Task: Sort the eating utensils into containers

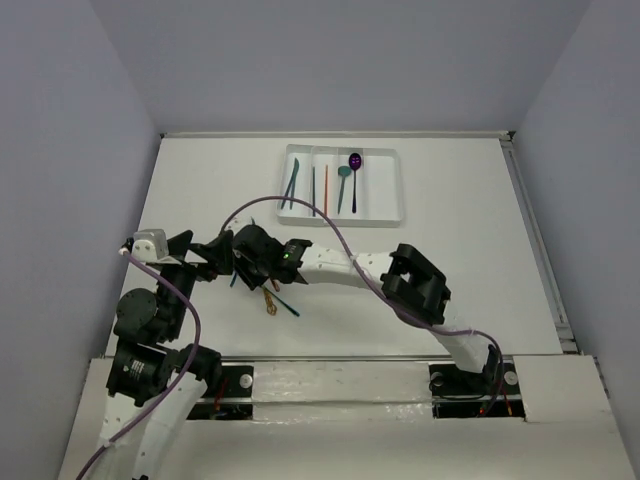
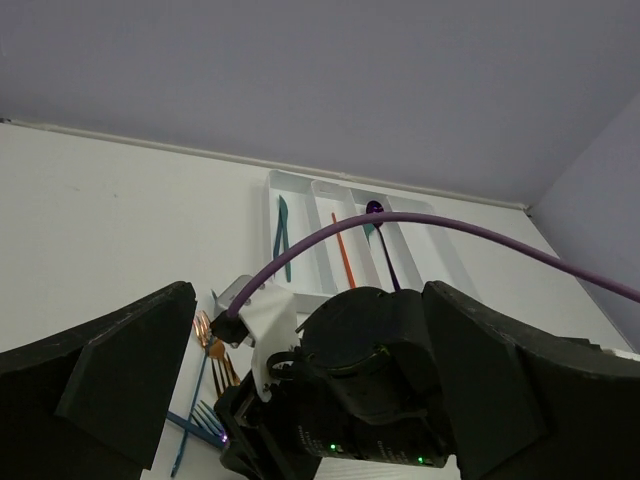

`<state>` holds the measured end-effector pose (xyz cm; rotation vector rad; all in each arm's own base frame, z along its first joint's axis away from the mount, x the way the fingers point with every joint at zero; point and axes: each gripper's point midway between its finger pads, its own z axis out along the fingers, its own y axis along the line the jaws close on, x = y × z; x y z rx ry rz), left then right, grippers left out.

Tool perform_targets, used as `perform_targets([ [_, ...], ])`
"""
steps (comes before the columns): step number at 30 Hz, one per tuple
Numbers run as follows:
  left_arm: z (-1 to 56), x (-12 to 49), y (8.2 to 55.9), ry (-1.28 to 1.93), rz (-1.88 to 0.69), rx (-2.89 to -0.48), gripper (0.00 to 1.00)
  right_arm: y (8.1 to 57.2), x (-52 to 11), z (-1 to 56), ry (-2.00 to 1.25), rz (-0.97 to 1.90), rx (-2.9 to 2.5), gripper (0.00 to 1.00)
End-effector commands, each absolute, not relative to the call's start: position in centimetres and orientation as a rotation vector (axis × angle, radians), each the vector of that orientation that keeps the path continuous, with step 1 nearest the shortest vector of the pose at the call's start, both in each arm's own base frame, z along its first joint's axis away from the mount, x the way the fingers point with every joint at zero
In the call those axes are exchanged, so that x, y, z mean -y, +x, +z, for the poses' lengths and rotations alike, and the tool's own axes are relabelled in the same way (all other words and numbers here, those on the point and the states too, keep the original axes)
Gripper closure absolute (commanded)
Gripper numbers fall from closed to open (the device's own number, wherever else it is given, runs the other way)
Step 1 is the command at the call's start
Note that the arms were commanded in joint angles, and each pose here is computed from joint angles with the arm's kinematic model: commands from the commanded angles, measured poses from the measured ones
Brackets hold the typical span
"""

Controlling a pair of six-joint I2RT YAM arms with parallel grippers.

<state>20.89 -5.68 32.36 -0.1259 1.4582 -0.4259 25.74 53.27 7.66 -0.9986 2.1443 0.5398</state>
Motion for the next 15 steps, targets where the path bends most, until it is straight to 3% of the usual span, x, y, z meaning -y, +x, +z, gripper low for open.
perform_targets([
  [1,34.6,5.3,20.5,-0.132,-0.430,-1.388,0.01,25.8,-54.0,7.1,-1.053,0.519,-2.155,0.55],
  [8,34.7,5.4,20.3,-0.126,-0.434,-1.384,0.01,26.3,-54.2,5.9,-1.063,0.479,-2.167,0.56],
  [15,34.6,5.5,20.2,-0.122,-0.442,-1.384,0.01,26.2,-54.3,5.9,-1.039,0.492,-2.169,0.72],
])
